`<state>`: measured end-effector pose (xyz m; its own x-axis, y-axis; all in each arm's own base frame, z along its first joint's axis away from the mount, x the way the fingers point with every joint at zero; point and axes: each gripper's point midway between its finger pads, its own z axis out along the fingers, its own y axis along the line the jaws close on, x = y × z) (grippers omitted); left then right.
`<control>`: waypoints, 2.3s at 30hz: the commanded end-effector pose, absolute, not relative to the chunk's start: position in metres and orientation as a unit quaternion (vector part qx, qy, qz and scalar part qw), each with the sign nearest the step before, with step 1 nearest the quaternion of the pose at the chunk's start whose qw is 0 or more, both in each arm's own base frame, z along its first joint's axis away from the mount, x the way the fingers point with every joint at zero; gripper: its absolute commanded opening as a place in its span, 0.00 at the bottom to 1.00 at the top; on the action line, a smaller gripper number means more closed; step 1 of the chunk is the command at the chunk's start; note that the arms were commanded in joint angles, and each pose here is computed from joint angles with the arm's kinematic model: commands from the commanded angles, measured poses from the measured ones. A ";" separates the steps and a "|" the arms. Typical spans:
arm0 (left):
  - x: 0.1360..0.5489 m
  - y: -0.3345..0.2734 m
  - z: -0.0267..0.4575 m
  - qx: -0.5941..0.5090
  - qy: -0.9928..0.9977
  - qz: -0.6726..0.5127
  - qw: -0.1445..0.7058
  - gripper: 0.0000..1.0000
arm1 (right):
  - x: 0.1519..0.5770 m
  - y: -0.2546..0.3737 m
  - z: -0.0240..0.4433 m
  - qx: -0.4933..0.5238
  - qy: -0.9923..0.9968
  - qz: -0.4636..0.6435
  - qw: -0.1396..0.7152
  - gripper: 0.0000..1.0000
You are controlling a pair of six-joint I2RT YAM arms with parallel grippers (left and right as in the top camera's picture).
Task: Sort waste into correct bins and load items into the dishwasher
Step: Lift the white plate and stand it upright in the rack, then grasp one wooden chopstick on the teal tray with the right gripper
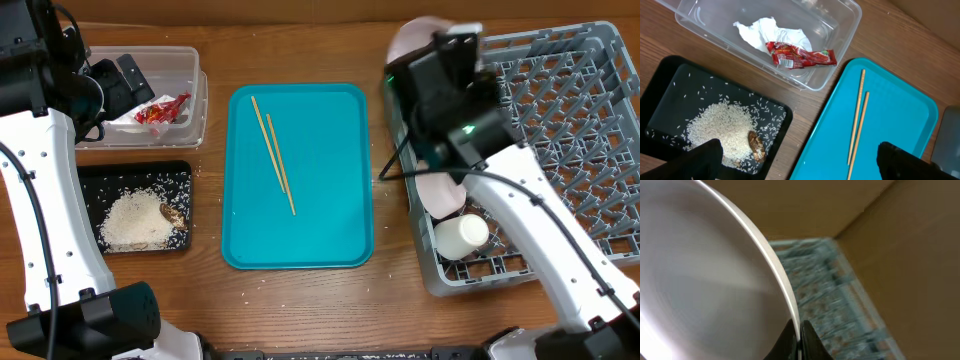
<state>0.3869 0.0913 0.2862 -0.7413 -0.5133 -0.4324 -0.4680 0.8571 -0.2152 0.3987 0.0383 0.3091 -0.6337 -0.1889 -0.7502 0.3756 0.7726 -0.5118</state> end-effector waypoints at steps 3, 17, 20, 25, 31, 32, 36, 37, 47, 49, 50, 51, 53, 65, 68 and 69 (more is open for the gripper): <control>0.388 0.092 0.294 -0.258 0.930 -0.048 0.256 1.00 | 0.406 -0.033 0.317 0.095 0.800 -0.447 0.388 0.04; 0.388 0.092 0.294 -0.258 0.930 -0.048 0.256 1.00 | 0.466 -0.045 0.247 0.050 0.839 -0.415 0.348 0.04; 0.388 0.092 0.294 -0.258 0.930 -0.048 0.256 1.00 | 0.471 -0.045 0.232 0.043 0.843 -0.420 0.334 0.04; 0.388 0.092 0.294 -0.258 0.930 -0.048 0.256 1.00 | 0.477 -0.044 0.216 0.040 0.849 -0.414 0.327 0.04; 0.388 0.092 0.294 -0.258 0.930 -0.048 0.256 1.00 | 0.481 -0.021 0.189 0.000 0.890 -0.331 0.314 0.54; 0.389 0.092 0.294 -0.258 0.930 -0.048 0.257 1.00 | 0.480 -0.019 0.187 0.004 0.893 -0.322 0.313 0.68; 0.388 0.092 0.294 -0.258 0.930 -0.048 0.256 1.00 | 0.471 -0.020 0.195 0.036 0.897 -0.308 0.314 0.97; 0.388 0.092 0.294 -0.258 0.930 -0.048 0.256 1.00 | 0.469 -0.020 0.202 0.042 0.897 -0.305 0.317 0.99; 0.388 0.092 0.294 -0.258 0.930 -0.048 0.256 1.00 | 0.425 0.126 0.302 -0.092 0.929 0.124 0.336 1.00; 0.388 0.092 0.294 -0.258 0.930 -0.048 0.256 1.00 | 0.409 0.178 0.310 -0.144 0.903 0.258 0.313 1.00; 0.388 0.092 0.294 -0.258 0.930 -0.048 0.256 1.00 | 0.405 0.193 0.310 -0.161 0.893 0.289 0.305 1.00; 0.388 0.092 0.294 -0.258 0.930 -0.048 0.256 1.00 | 0.405 0.205 0.304 -0.165 0.891 0.301 0.299 1.00; 0.388 0.092 0.294 -0.258 0.930 -0.048 0.256 1.00 | 0.410 0.222 0.282 -0.148 0.901 0.291 0.285 0.97; 0.388 0.092 0.294 -0.258 0.930 -0.048 0.256 1.00 | 0.408 0.343 0.099 -0.125 0.952 0.142 0.239 0.73; 0.388 0.092 0.294 -0.258 0.930 -0.048 0.256 1.00 | 0.410 0.356 0.077 -0.131 0.951 0.138 0.243 0.63; 0.388 0.092 0.294 -0.258 0.930 -0.048 0.256 1.00 | 0.412 0.357 0.072 -0.129 0.951 0.134 0.246 0.60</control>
<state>0.3869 0.0912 0.2861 -0.7415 -0.5133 -0.4320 -0.4680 0.8571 -0.2151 0.4003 0.3596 0.0841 -0.8515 -0.2146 -0.4785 -0.3593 0.9034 0.2341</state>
